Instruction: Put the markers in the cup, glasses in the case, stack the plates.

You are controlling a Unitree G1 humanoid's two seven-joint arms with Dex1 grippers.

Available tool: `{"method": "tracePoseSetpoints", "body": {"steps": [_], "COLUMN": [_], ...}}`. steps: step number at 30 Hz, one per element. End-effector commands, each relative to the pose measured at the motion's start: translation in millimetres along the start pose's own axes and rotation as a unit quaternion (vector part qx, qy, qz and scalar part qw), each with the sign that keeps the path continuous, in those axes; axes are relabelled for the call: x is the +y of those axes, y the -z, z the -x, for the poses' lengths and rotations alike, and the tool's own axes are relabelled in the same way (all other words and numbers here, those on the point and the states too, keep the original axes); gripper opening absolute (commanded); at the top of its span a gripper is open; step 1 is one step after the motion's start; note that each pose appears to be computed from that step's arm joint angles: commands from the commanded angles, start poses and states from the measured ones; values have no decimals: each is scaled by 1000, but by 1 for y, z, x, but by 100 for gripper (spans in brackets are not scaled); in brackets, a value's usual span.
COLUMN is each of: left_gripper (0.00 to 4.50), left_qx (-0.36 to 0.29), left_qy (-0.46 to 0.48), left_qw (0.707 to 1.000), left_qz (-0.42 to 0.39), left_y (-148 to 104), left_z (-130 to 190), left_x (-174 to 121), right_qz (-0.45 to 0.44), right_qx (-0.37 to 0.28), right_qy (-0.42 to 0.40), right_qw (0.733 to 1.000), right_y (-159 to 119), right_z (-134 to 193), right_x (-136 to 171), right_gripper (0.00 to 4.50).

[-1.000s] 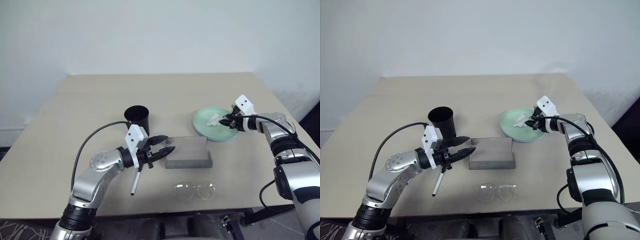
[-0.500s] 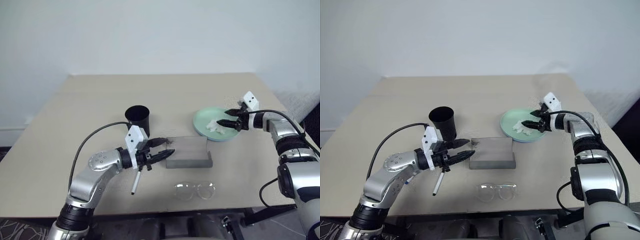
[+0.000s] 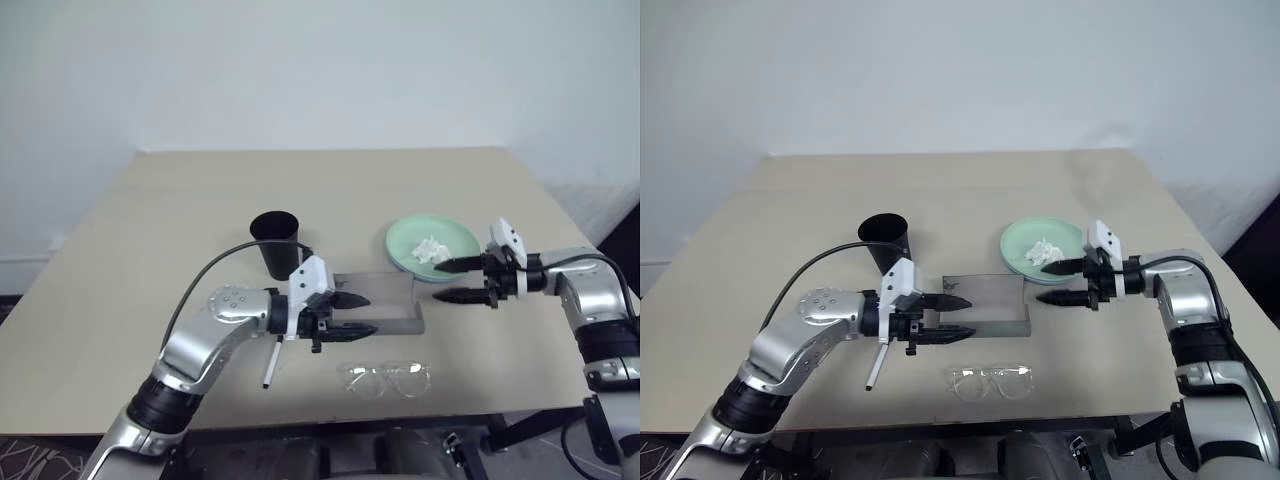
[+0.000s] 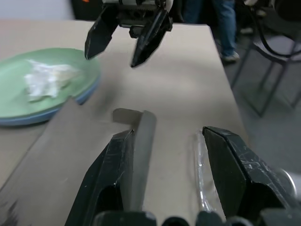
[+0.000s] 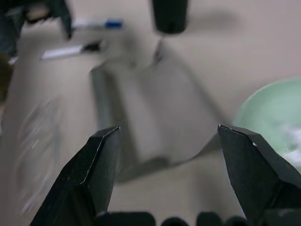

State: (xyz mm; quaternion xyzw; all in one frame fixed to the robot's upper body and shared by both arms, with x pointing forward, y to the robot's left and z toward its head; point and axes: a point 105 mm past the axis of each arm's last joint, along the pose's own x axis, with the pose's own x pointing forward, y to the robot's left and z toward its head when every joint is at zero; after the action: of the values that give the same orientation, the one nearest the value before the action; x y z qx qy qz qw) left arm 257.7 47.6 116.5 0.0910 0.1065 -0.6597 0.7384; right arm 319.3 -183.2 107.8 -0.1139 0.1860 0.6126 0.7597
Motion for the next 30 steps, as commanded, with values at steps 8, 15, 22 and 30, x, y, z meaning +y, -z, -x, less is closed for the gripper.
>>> {"method": "tracePoseSetpoints", "body": {"steps": [8, 15, 22, 30], "left_gripper": [242, 242, 242, 242], "left_qx": [62, 87, 104, 135], "left_qy": [84, 119, 166, 207], "left_qw": [995, 989, 981, 969], "left_qz": [-9, -11, 1, -8], "left_y": [5, 9, 12, 19], "left_z": [-15, -18, -29, -36], "left_x": [2, 3, 1, -2], "right_qz": [52, 56, 52, 52], "right_qx": [52, 60, 41, 49], "right_qy": [-23, -25, -6, -26], "right_qw": [997, 996, 998, 997], "right_y": [-1, 5, 5, 11], "right_z": [7, 9, 5, 6], "right_x": [7, 14, 18, 45], "right_gripper": [358, 358, 358, 358]}}
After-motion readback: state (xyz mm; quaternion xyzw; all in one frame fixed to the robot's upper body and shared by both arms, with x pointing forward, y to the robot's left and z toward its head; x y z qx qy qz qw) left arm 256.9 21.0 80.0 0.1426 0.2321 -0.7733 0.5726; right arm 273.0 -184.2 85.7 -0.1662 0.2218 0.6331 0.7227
